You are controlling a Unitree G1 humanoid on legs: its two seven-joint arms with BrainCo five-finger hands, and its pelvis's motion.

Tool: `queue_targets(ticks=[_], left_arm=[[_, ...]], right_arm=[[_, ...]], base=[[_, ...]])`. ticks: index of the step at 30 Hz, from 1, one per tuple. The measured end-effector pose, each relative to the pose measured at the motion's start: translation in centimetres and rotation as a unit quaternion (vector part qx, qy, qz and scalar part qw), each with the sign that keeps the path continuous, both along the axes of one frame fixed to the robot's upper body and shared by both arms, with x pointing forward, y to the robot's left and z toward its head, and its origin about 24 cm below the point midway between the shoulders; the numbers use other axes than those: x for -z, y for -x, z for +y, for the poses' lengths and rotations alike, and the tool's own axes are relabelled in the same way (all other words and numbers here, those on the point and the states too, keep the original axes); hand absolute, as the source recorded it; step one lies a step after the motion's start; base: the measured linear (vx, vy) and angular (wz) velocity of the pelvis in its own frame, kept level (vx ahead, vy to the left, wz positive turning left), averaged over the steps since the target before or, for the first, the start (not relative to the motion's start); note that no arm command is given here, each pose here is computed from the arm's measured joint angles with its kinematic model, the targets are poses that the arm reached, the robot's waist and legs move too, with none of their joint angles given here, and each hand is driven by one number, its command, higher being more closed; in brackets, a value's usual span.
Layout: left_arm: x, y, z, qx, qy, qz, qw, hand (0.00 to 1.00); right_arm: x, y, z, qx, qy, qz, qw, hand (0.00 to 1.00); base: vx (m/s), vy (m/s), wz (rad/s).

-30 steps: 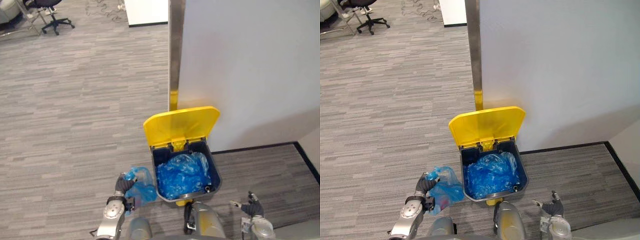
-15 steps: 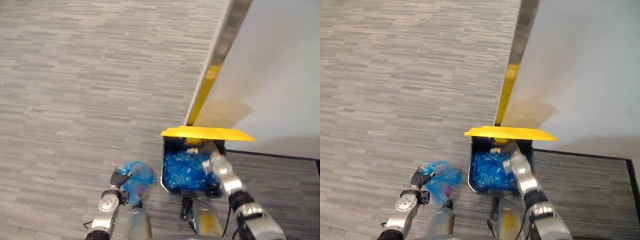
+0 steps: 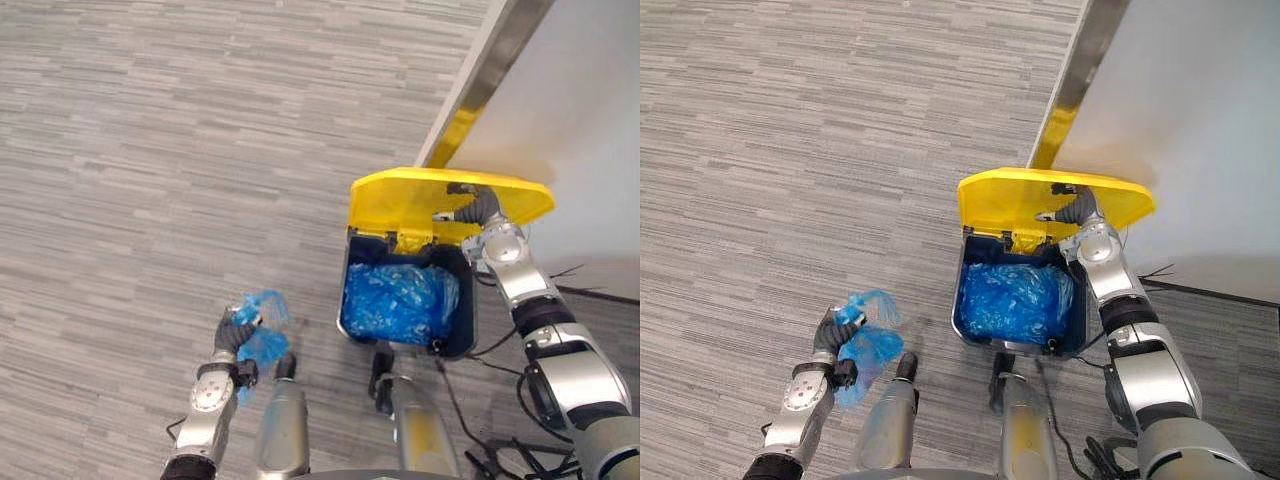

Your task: Gather rubbish on tea table into small bin, then transfer packed bag to large trash can.

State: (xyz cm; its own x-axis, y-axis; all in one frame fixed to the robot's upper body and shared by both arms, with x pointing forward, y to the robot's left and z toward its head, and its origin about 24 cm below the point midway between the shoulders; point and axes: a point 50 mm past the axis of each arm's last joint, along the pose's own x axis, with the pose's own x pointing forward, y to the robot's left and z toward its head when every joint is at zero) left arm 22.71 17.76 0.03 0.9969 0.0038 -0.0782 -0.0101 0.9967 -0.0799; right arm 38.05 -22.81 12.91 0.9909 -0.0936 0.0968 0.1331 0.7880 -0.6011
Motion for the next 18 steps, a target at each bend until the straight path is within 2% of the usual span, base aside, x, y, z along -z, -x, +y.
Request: queue_targets(ticks=[3, 7, 11, 15, 18], left_arm=[[-2.9, 0.1, -1.9, 0.052, 0.042, -0.063, 0.996, 1.00], [-6.9, 0.5, -4.8, 0.136, 0.099, -0.153, 0.974, 1.00], [-8.8, 0.6, -7.7, 0.211, 0.142, -0.181, 0.950, 1.00], [-12.5, 0.1, -11.7, 0.313, 0.156, -0.244, 0.905, 1.00], [-15.0, -0.4, -14.0, 0.360, 0.153, -0.287, 0.874, 1.00]], right_arm=[[0.2, 0.0, 0.7, -0.020, 0.014, 0.009, 1.000, 0.00], [0.5, -0.1, 1.5, -0.045, 0.032, 0.023, 0.998, 0.00], [-0.2, -0.6, 3.1, -0.083, 0.059, 0.026, 0.994, 0.00], [-1.3, -1.2, 4.9, -0.118, 0.086, 0.020, 0.989, 0.00], [-3.0, -1.7, 6.0, -0.137, 0.091, 0.001, 0.986, 0.00]], base=[[-0.05, 0.031, -0.13], [-0.05, 0.026, -0.13], [-0.02, 0.017, -0.27], [0.02, 0.015, -0.25], [0.07, 0.024, -0.32]])
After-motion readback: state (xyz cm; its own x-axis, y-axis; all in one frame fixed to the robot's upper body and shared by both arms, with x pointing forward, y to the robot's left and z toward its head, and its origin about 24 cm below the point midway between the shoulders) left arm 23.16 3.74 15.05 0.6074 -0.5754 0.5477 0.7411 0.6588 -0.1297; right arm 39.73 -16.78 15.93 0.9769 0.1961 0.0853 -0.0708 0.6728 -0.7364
